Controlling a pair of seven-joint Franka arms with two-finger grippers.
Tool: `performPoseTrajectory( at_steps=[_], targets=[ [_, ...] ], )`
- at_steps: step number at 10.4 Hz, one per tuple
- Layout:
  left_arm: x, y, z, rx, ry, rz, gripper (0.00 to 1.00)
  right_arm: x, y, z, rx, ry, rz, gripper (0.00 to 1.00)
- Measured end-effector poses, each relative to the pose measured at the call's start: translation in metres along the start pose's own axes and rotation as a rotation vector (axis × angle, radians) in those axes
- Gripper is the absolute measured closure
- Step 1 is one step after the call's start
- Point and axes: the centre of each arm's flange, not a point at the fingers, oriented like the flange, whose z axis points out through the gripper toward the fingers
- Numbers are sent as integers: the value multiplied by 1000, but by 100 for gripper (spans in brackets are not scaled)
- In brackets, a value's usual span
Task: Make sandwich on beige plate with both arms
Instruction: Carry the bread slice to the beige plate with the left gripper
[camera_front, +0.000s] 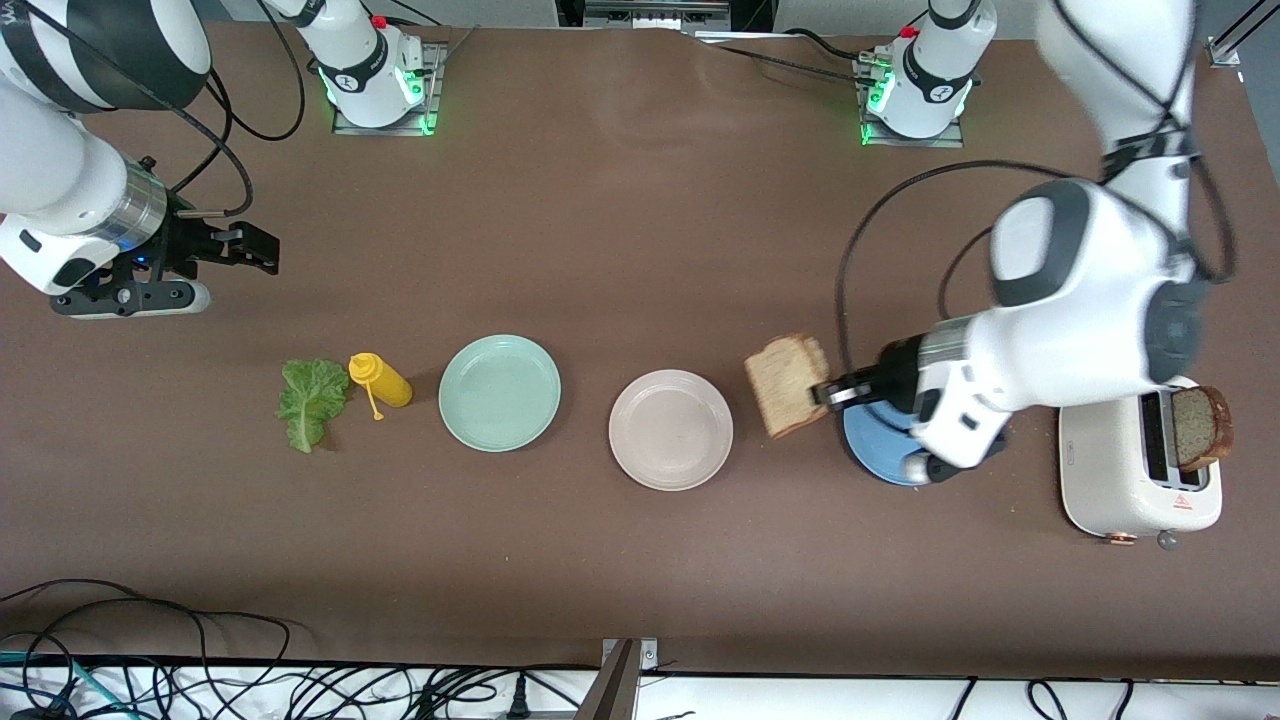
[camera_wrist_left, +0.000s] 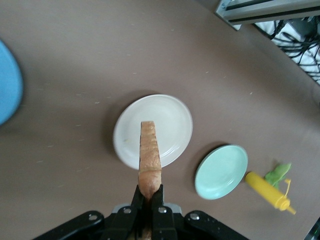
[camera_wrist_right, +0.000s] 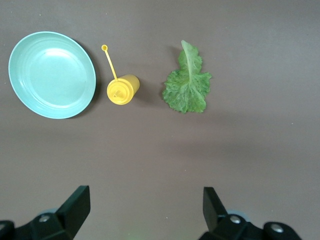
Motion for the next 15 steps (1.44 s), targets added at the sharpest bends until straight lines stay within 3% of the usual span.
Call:
performPoseTrajectory(
  at_steps=[3,6,15],
  targets=[
    [-16,25,81,-123,92,-73,92,0,1,-1,0,4,3,0],
    [-17,4,137,-139,187,-97,92,0,2,-2,0,5,4,0],
    [-48,-2,187,-92,140,-74,92,-1,1,-4,0,7,4,0]
  ],
)
